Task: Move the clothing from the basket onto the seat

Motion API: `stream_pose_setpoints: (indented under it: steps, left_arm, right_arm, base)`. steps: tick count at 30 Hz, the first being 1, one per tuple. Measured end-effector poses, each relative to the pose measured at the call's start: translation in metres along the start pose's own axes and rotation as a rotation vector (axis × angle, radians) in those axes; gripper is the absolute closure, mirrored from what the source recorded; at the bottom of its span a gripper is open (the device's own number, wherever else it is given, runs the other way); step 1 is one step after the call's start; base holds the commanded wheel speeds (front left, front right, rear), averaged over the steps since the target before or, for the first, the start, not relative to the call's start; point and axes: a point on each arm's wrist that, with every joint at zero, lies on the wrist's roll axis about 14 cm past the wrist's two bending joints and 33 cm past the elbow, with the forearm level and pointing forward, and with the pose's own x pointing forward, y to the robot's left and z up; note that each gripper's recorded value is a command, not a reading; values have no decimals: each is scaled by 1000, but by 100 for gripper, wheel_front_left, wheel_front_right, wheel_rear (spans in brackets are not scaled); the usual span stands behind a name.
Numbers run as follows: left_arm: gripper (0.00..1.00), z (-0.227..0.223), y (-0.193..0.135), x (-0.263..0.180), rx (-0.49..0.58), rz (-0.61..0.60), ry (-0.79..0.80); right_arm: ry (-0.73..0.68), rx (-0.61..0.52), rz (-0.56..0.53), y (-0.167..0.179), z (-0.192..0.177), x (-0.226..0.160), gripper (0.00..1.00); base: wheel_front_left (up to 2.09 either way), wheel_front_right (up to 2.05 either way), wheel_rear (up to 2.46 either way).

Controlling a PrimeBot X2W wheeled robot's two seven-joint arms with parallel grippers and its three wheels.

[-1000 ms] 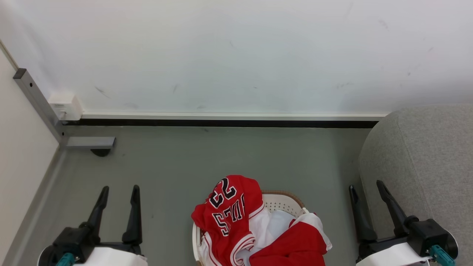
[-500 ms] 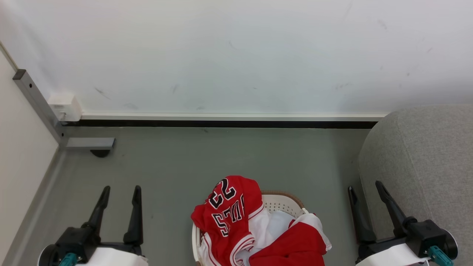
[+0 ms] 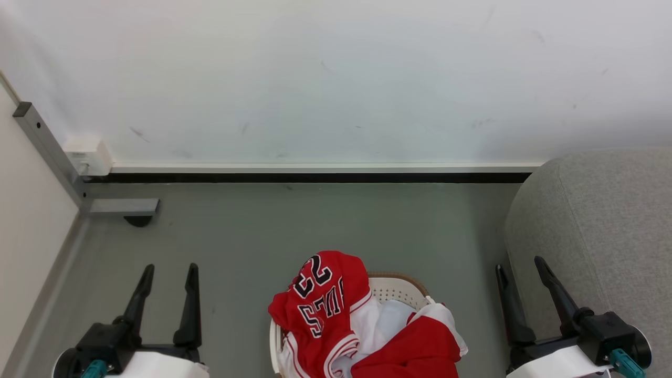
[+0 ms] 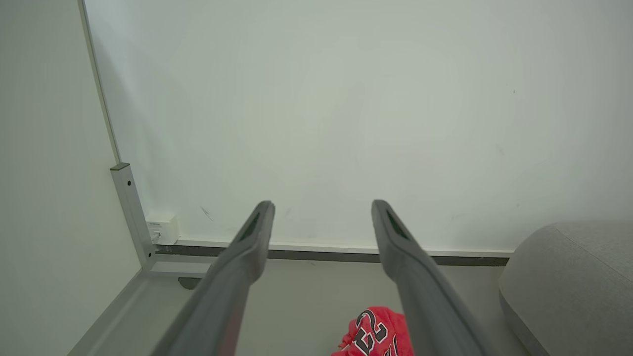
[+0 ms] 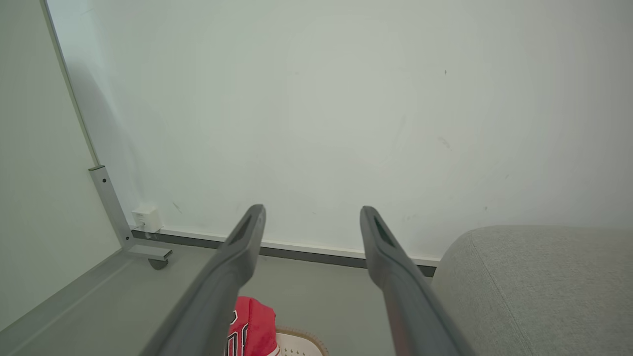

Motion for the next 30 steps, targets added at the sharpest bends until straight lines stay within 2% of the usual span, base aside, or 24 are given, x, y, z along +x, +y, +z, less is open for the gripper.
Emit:
stream_pose_setpoints:
  steps: [9,16,24,30]
  left_arm:
    - [0,-7,-13,11,-16,-38,11]
    - [0,-18,-26,35,-30,-96,24]
    - [0,-44,-57,71,-47,-219,56]
    - [0,-89,-85,92,-32,-344,144]
  right_arm:
    - [8,-5,-40,-14,-3,-1,0]
    - [-5,-20,-79,-32,0,9,0]
    - [2,-34,-156,-62,-5,15,0]
    - [26,-38,-229,-90,-16,17,0]
  base:
    - [0,0,0]
    - [0,0,0]
    - [0,0,0]
    - [0,0,0]
